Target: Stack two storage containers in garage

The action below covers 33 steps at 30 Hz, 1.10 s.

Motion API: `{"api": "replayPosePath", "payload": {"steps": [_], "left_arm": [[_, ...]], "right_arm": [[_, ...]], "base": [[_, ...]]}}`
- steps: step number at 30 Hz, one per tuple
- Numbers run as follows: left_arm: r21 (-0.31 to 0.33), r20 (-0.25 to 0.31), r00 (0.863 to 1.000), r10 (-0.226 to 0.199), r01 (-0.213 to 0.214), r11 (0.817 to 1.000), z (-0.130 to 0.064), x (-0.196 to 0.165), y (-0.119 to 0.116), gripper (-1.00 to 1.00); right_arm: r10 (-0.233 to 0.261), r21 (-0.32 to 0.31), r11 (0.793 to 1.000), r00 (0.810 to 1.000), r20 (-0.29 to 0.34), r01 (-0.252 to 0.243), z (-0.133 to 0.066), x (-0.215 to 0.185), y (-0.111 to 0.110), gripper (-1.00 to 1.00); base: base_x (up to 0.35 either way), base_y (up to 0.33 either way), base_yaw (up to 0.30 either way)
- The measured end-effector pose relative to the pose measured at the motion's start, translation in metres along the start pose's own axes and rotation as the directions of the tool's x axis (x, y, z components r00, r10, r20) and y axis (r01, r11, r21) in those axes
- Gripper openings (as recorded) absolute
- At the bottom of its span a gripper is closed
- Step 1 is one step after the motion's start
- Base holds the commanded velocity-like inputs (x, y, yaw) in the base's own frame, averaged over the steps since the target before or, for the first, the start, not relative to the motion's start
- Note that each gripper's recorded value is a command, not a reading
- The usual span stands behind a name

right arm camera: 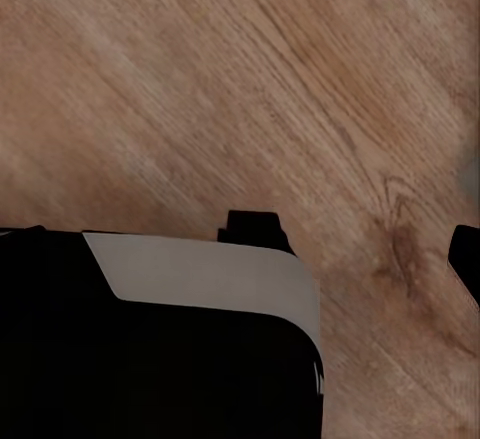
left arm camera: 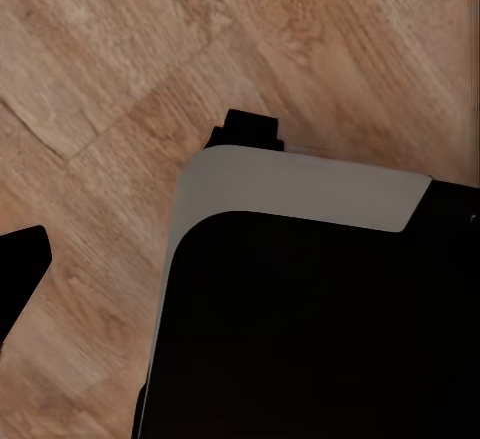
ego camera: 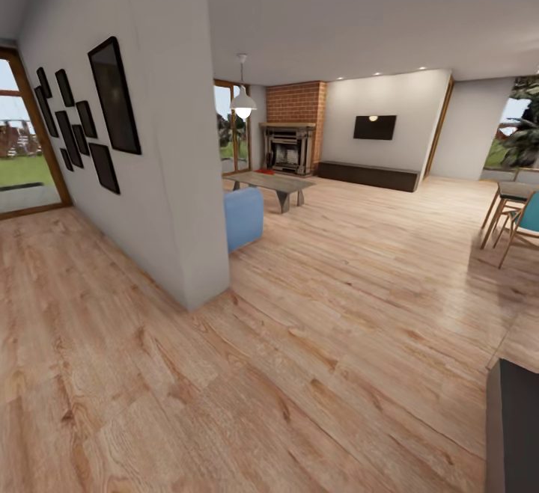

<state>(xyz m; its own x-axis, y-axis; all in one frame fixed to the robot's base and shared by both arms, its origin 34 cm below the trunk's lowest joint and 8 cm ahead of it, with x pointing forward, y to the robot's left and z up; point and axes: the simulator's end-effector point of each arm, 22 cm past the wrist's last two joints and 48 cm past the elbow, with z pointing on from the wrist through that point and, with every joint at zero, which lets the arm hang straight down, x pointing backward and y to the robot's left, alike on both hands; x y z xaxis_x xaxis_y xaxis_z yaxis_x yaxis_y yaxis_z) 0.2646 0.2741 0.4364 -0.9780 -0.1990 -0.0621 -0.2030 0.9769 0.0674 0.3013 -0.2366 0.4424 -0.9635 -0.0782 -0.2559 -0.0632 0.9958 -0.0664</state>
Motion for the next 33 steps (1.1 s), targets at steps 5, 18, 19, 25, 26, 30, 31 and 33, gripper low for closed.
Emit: {"api": "replayPosePath", "payload": {"steps": [5,18,19,25,26,30,31,33], "left_arm": [[0.0,0.0,1.0,0.0,0.0,1.0,0.0,0.0,0.0001,1.0],[0.001,0.001,1.0,0.0,0.0,1.0,-0.0001,-0.0002,-0.0006,1.0],[0.001,0.001,1.0,0.0,0.0,1.0,-0.0002,-0.0004,-0.0006,1.0],[0.001,0.002,1.0,0.0,0.0,1.0,-0.0003,-0.0007,-0.0007,1.0],[0.001,0.002,1.0,0.0,0.0,1.0,-0.0003,-0.0008,-0.0007,1.0],[0.001,0.002,1.0,0.0,0.0,1.0,-0.0003,-0.0005,-0.0006,1.0],[0.001,0.002,1.0,0.0,0.0,1.0,-0.0003,-0.0006,-0.0007,1.0],[0.001,0.002,1.0,0.0,0.0,1.0,-0.0003,-0.0004,-0.0006,1.0]], "right_arm": [[-0.001,0.001,1.0,1.0,0.0,0.001,0.0001,0.0,-0.001,1.0],[0.0,-0.002,1.0,1.0,0.002,0.0,-0.0001,-0.0008,0.0014,1.0],[0.0,-0.002,1.0,1.0,0.002,0.0,-0.0002,-0.0007,0.0018,1.0],[0.001,-0.003,1.0,1.0,0.003,-0.001,-0.0003,-0.0015,0.0022,1.0],[0.001,-0.003,1.0,1.0,0.003,-0.001,-0.0003,-0.0015,0.0022,1.0],[0.001,-0.003,1.0,1.0,0.003,-0.001,-0.0003,-0.0014,0.0023,1.0],[0.001,-0.003,1.0,1.0,0.003,-0.001,-0.0003,-0.0015,0.0022,1.0],[0.001,-0.003,1.0,1.0,0.004,-0.001,-0.0003,-0.0016,0.0022,1.0]], "base": [[0.322,0.0,0.0],[0.322,0.0,-0.066],[0.322,0.0,-0.228],[0.322,0.0,-0.236],[0.322,0.0,-0.238],[0.322,0.0,-0.238],[0.322,0.0,-0.239],[0.322,0.0,-0.239]]}}
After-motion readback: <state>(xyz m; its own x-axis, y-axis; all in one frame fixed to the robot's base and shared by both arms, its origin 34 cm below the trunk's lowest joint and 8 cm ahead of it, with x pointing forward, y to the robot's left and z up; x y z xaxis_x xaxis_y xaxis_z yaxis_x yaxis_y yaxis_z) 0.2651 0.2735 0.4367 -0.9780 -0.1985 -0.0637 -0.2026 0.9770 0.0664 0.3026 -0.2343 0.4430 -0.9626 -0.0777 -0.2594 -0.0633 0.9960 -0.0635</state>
